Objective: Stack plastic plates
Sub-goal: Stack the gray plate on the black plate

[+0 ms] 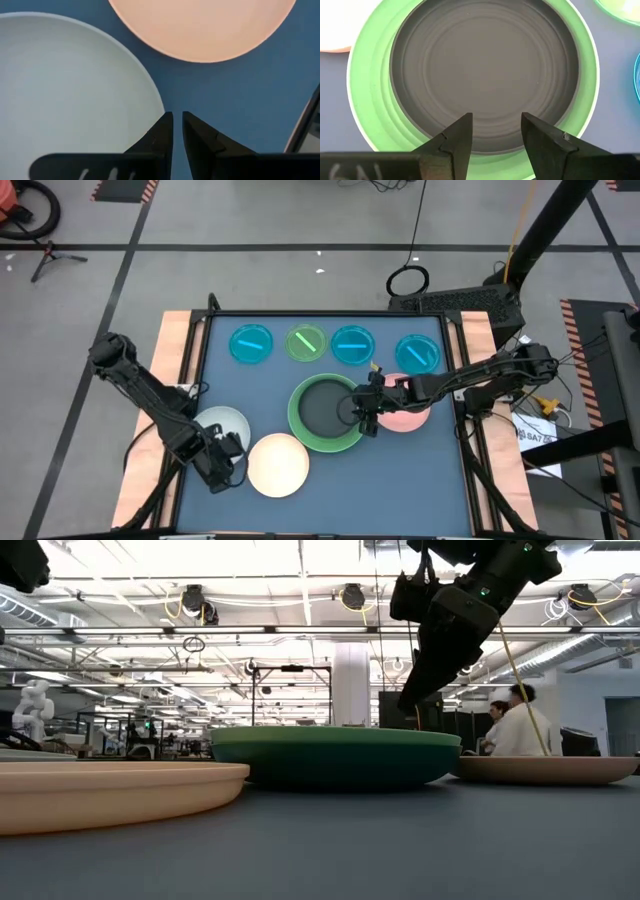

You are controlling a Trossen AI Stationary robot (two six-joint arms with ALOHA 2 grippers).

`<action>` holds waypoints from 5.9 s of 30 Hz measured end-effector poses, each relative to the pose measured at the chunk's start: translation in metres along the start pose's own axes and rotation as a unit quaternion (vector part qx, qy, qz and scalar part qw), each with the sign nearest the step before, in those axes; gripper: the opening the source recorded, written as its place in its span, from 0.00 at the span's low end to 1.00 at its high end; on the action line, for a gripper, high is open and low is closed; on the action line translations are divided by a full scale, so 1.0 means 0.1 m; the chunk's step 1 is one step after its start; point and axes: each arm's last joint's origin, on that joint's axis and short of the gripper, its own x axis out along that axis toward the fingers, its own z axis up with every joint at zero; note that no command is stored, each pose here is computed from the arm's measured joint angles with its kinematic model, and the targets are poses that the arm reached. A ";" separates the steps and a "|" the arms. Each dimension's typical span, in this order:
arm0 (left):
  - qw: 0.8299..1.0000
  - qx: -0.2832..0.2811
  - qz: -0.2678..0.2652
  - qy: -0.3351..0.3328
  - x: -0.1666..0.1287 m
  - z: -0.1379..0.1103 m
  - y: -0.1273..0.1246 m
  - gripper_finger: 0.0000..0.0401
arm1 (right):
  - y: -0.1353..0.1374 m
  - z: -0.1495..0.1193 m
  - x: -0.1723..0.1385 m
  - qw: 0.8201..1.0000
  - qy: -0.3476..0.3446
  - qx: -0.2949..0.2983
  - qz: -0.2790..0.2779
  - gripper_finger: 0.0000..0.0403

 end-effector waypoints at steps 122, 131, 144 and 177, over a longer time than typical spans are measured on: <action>0.956 0.139 0.241 -0.097 -0.06 0.48 -0.37 0.06 | 0.00 -0.01 0.00 1.000 0.003 0.003 -0.002 0.40; 0.943 0.198 0.242 -0.117 -0.04 0.82 -0.28 0.06 | 0.00 -0.05 0.00 1.000 0.023 -0.003 -0.005 0.40; 0.930 0.252 0.216 -0.158 -0.04 1.16 -0.23 0.06 | 0.07 -0.08 -0.02 0.999 0.029 -0.025 0.000 0.40; 0.896 0.376 0.144 -0.189 0.15 1.78 -0.07 0.06 | 0.25 -0.22 -0.42 0.998 0.013 -0.040 -0.054 0.40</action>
